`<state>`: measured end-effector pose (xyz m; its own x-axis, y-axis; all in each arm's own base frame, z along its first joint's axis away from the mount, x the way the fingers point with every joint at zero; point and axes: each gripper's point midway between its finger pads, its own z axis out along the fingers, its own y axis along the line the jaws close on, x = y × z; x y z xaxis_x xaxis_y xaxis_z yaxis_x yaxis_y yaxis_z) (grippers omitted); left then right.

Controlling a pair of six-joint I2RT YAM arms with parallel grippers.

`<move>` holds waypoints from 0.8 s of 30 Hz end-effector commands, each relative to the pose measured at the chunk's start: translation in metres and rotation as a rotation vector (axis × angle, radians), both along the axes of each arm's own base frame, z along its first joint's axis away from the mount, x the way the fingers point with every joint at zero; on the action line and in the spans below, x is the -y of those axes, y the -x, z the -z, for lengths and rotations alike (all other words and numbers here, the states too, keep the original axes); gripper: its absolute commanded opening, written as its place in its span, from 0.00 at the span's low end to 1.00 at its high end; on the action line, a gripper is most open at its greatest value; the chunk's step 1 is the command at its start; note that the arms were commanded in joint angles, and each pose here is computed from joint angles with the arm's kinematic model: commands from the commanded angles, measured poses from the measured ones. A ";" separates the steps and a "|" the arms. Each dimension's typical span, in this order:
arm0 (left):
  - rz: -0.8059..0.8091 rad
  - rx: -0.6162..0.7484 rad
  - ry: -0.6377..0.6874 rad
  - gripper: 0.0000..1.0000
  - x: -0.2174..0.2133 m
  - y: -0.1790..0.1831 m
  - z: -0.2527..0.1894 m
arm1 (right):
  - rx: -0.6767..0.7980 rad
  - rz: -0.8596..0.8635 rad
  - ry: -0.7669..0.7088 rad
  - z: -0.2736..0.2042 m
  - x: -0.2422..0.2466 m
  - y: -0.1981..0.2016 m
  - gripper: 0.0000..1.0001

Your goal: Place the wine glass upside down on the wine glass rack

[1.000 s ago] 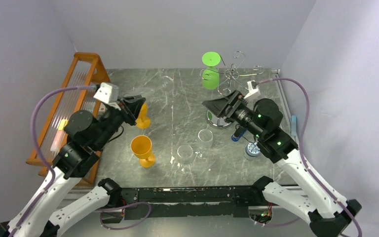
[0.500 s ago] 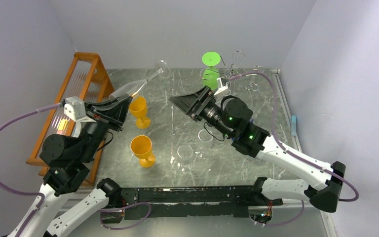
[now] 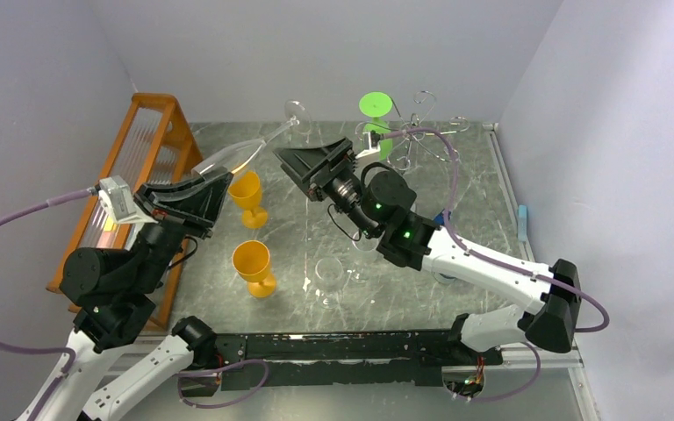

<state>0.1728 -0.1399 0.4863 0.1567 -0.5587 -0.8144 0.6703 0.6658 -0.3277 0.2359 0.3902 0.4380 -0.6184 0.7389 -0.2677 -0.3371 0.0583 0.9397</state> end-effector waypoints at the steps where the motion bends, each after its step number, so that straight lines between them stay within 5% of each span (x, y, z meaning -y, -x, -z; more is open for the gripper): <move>1: 0.075 0.075 0.065 0.05 0.001 0.020 -0.020 | 0.002 0.063 -0.152 -0.039 0.009 -0.008 0.71; 19: 0.125 0.060 0.061 0.05 0.009 0.023 -0.007 | -0.026 -0.016 -0.211 -0.044 -0.013 -0.007 0.33; 23: 0.120 0.018 0.066 0.10 0.008 0.020 0.001 | -0.014 -0.023 -0.211 -0.044 -0.013 -0.005 0.00; 24: 0.120 -0.006 0.069 0.17 0.009 0.018 0.005 | -0.014 -0.013 -0.206 -0.044 -0.011 -0.006 0.00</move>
